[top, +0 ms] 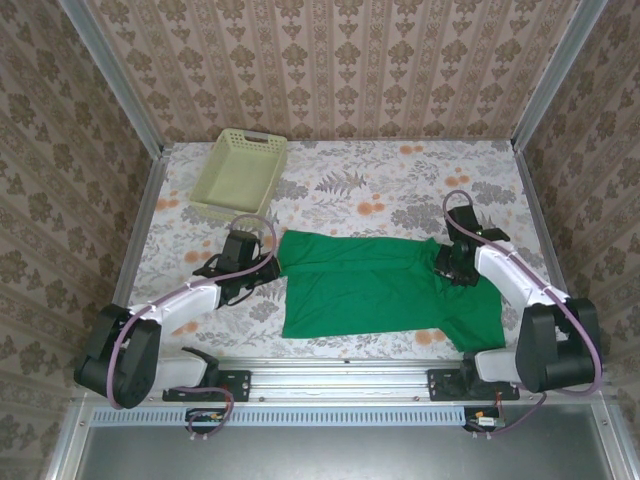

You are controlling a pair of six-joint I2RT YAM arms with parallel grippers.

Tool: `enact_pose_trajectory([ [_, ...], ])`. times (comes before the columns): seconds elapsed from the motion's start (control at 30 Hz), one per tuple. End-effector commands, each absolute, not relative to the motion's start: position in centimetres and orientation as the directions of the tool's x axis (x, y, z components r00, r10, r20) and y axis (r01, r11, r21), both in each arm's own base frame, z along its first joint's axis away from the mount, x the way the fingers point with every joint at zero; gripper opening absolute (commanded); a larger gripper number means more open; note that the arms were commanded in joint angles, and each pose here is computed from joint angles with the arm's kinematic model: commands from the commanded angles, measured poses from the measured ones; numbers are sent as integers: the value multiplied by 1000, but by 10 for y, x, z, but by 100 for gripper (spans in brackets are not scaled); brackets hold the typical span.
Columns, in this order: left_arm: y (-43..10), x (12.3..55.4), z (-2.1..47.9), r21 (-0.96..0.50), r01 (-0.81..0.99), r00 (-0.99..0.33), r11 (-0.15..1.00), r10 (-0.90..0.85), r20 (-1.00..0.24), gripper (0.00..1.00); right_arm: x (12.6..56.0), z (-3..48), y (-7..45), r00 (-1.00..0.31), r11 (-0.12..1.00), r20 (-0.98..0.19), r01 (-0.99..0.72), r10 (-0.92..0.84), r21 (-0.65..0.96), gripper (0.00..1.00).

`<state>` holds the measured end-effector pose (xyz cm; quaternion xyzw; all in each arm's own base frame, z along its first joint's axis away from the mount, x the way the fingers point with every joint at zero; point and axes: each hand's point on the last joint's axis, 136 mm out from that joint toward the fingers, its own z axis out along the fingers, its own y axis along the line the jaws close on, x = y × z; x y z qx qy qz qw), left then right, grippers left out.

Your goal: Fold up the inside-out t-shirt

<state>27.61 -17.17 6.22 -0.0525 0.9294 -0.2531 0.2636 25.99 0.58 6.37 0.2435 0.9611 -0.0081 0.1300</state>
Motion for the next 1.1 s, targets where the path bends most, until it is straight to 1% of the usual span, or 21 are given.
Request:
enact_pose_trajectory([
  [0.0,-178,282,76,-506,70,-842,860,-221,-492,0,273,65,-5,-851,891,-301,454,431,-9,39],
  [0.13,-178,283,77,-509,71,-841,858,-223,-493,0,278,49,-1,-870,895,-241,446,430,-12,42],
  [0.27,-179,282,78,-512,73,-840,856,-224,-495,0,283,41,-4,-865,888,-235,460,444,-12,42],
  [0.33,-179,282,79,-511,73,-840,856,-224,-495,0,285,39,-7,-869,888,-232,458,438,-36,39],
  [0.47,-180,285,84,-517,77,-835,852,-228,-501,0,290,49,-18,-868,885,-266,455,418,-95,15],
  [0.6,-183,295,101,-523,90,-823,847,-233,-519,0,299,82,-32,-858,878,-344,453,382,-153,0],
  [0.73,-188,312,128,-518,115,-803,848,-228,-551,0,313,123,-53,-838,847,-432,468,334,-252,0],
  [0.8,-181,328,139,-518,97,-787,850,-253,-562,0,326,144,-58,-829,841,-469,466,305,-276,0],
  [0.97,-175,366,162,-524,70,-765,849,-291,-574,0,378,200,-64,-790,846,-575,443,213,-295,0],
  [1.07,-171,393,173,-531,54,-751,846,-316,-580,0,414,221,-65,-778,848,-611,418,150,-325,0],
])
